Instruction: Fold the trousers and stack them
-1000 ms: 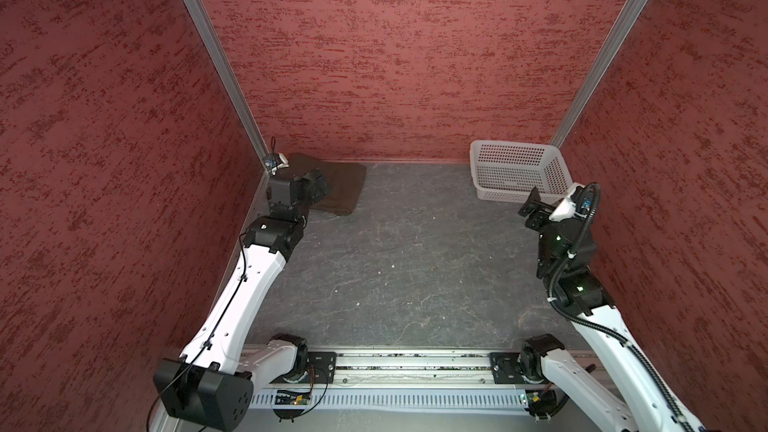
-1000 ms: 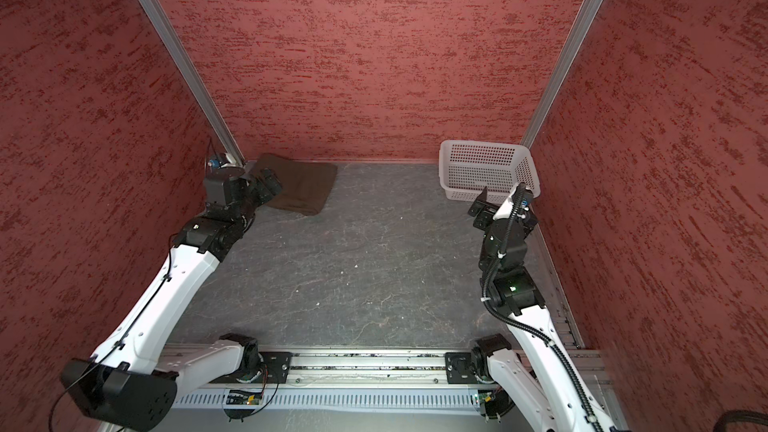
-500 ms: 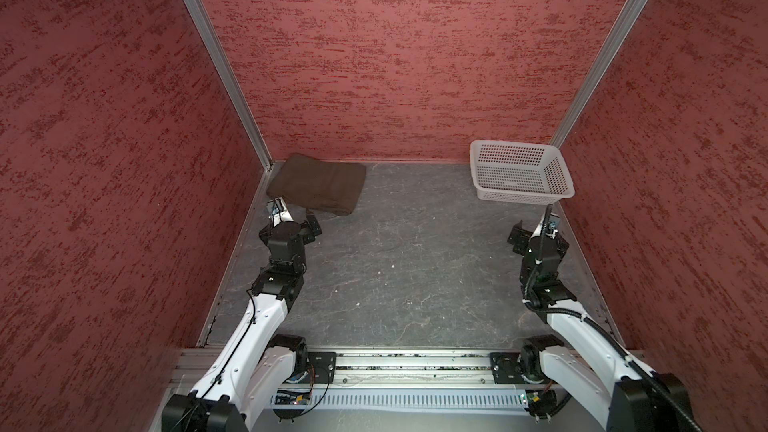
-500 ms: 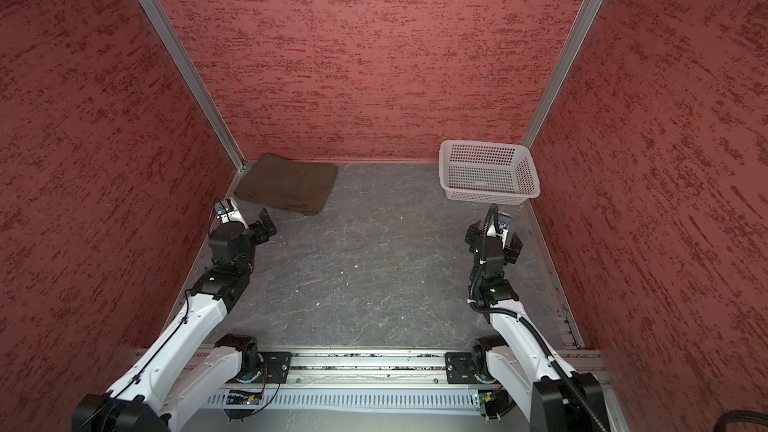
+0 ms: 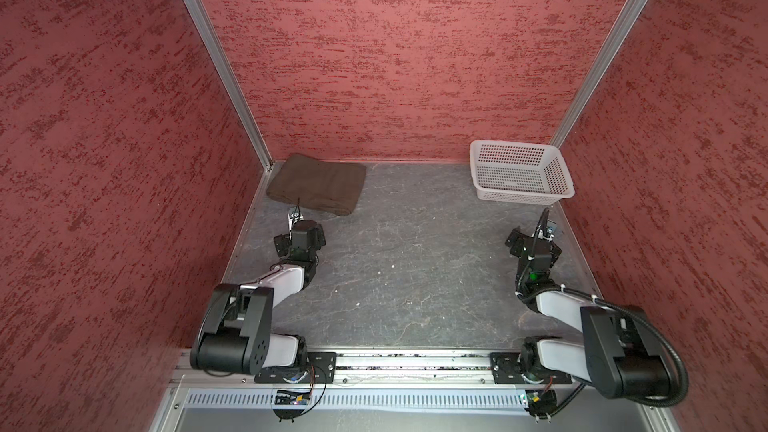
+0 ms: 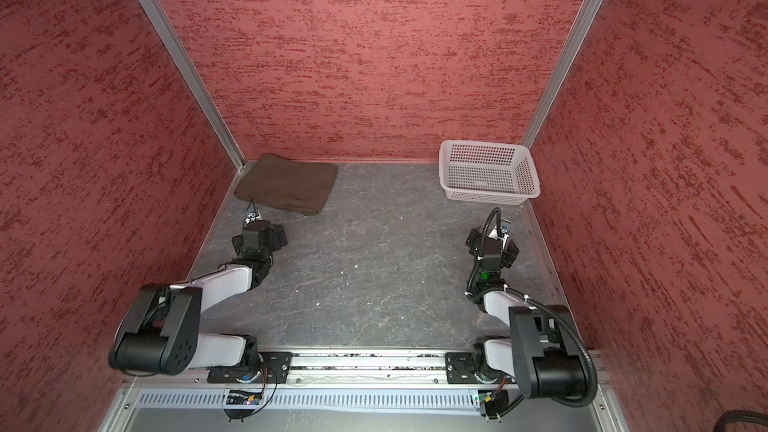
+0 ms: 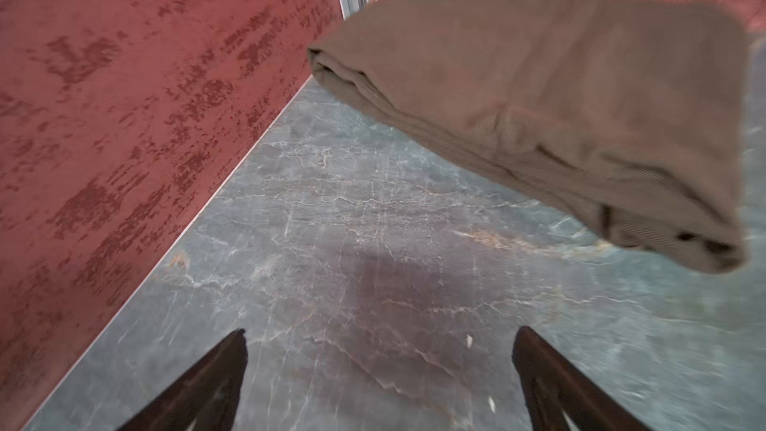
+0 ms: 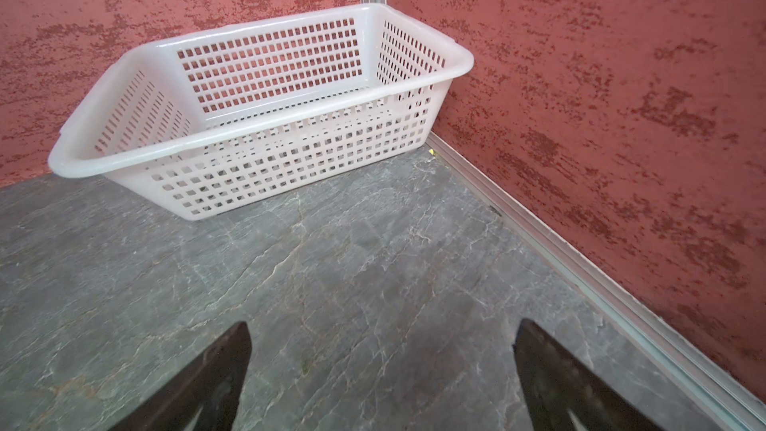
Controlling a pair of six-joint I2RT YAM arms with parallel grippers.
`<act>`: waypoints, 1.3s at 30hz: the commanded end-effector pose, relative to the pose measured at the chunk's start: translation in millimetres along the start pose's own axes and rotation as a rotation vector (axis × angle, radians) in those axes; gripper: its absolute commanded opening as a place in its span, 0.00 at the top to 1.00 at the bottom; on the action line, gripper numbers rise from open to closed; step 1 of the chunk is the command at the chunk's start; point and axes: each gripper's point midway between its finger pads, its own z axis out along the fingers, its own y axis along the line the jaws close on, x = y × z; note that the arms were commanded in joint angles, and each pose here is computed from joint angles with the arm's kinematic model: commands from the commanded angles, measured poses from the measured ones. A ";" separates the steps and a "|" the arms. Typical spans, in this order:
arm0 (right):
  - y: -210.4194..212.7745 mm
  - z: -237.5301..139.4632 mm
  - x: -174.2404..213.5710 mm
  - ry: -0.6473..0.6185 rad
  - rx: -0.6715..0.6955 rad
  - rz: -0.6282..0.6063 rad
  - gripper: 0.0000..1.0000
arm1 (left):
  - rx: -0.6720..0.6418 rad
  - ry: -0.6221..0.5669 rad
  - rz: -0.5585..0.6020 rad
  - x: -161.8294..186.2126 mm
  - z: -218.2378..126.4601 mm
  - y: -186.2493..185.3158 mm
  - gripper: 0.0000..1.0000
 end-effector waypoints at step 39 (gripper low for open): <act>68.4 14.8 -9.5 -0.098 -0.438 -0.100 0.01 | 0.442 -0.238 -0.053 -29.7 -5.9 -48.8 0.01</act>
